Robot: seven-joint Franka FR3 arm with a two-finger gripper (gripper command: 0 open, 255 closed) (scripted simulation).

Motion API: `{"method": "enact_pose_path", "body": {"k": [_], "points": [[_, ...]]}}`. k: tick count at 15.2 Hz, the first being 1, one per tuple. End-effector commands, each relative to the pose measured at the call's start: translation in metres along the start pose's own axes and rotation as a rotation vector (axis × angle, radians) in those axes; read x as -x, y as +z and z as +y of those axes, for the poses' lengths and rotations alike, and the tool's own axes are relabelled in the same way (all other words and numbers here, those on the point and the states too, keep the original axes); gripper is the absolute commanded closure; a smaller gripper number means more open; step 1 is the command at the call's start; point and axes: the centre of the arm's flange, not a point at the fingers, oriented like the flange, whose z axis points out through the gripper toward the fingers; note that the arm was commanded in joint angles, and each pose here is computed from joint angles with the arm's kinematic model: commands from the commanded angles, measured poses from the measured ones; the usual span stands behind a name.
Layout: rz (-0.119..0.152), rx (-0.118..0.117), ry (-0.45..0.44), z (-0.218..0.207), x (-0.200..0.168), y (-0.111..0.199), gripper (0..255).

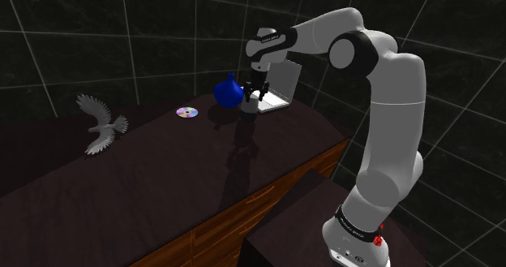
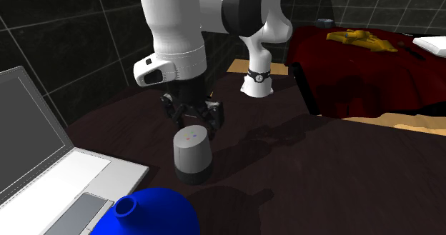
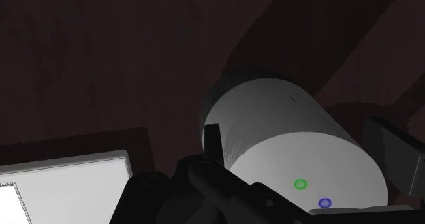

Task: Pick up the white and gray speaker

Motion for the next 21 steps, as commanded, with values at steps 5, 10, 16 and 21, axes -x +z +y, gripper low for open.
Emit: {"method": "enact_pose_path", "body": {"k": [5, 10, 16, 21], "points": [[-0.002, 0.0, 0.0, 0.0, 0.0, 0.001, 255], [-0.001, 0.0, 0.0, -0.001, 0.001, -0.02, 255], [-0.001, 0.0, 0.0, -0.002, 0.002, -0.051, 255], [-0.001, 0.0, 0.0, -0.003, 0.003, -0.077, 255]]}}
